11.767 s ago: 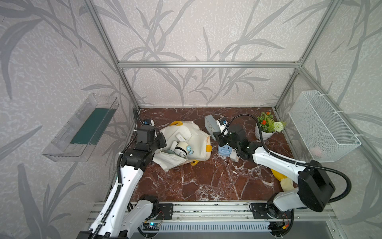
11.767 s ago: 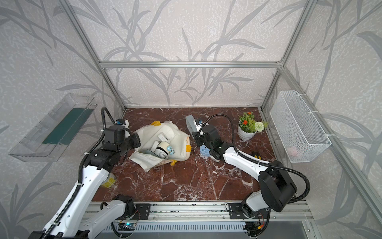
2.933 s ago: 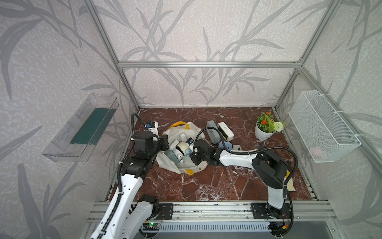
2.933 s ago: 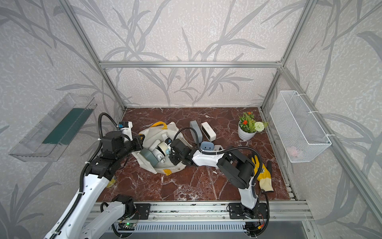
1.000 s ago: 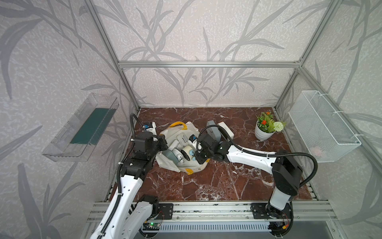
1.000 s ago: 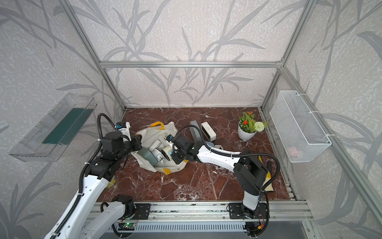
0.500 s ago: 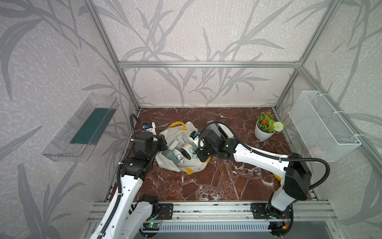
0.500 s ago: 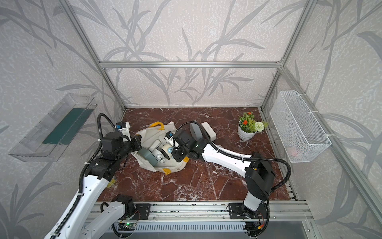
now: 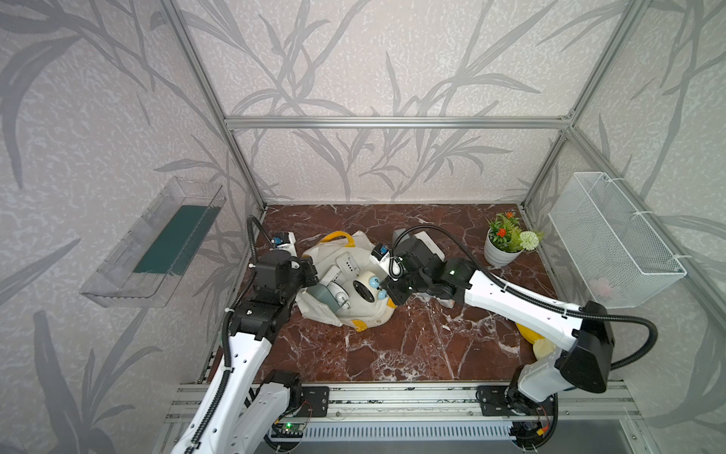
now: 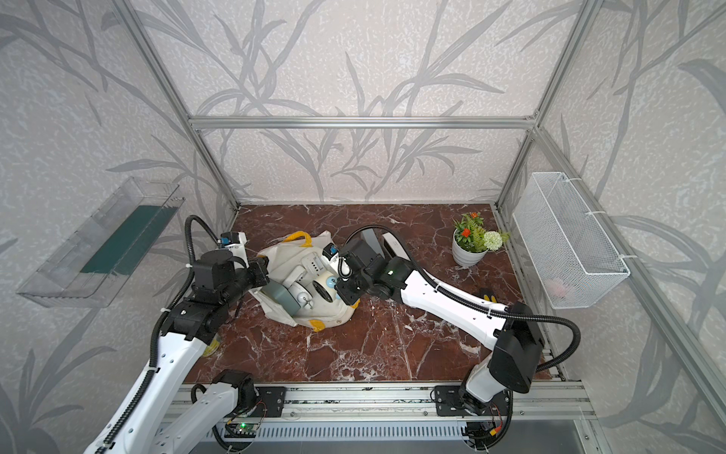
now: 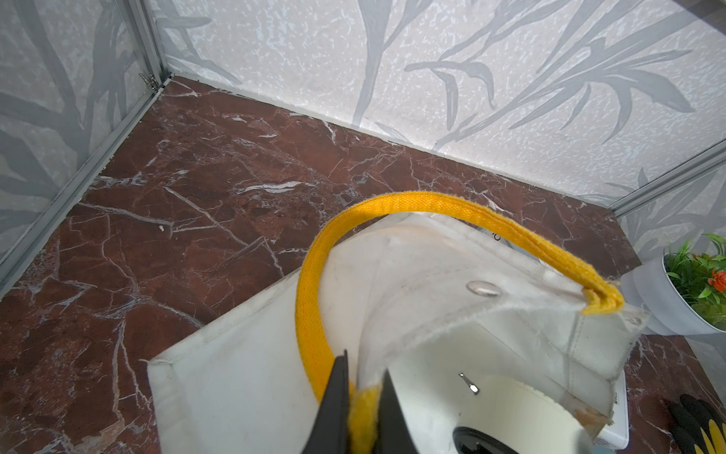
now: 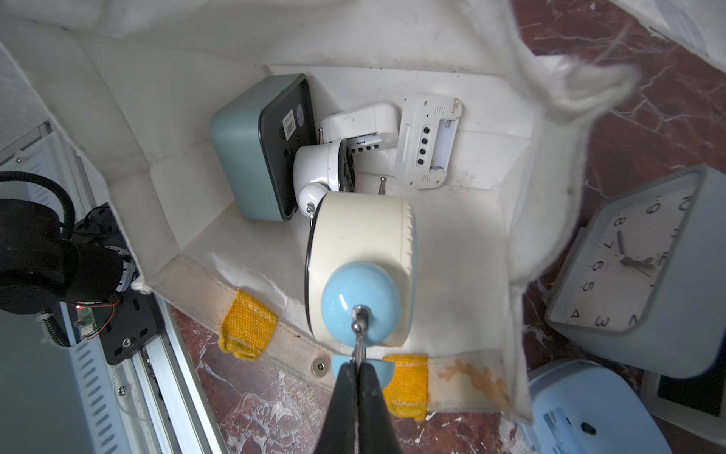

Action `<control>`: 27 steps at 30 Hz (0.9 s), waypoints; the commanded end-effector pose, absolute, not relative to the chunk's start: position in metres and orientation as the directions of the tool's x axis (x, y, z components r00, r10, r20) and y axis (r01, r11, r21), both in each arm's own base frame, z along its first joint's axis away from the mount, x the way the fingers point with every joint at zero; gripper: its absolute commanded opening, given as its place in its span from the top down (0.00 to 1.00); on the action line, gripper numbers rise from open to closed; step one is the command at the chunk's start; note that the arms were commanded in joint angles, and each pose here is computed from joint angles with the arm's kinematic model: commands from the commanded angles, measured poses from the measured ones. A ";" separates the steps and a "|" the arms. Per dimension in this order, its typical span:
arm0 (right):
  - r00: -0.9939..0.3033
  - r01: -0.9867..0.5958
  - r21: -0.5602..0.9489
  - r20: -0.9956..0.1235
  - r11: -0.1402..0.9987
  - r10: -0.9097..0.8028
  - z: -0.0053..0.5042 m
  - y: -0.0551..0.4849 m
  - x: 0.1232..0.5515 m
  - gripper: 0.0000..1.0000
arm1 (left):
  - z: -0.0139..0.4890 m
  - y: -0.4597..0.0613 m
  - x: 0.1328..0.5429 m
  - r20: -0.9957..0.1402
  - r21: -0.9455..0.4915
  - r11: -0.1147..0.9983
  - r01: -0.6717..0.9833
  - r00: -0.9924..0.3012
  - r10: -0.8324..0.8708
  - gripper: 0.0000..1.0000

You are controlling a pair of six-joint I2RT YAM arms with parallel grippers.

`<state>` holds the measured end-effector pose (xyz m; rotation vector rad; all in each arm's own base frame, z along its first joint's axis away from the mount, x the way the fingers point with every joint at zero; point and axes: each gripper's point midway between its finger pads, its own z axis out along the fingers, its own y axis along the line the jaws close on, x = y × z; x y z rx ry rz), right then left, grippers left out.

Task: Take the alarm clock out of the canvas bag
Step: Pick up the alarm from the canvas bag.

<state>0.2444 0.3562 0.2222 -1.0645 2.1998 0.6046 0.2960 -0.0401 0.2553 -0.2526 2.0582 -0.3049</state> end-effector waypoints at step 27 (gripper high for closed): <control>-0.588 -0.734 0.099 -0.589 0.672 -0.555 0.228 0.236 0.193 1.00 | 0.268 -0.034 0.293 -0.834 -0.324 0.943 -0.077 -0.448 -0.323 1.00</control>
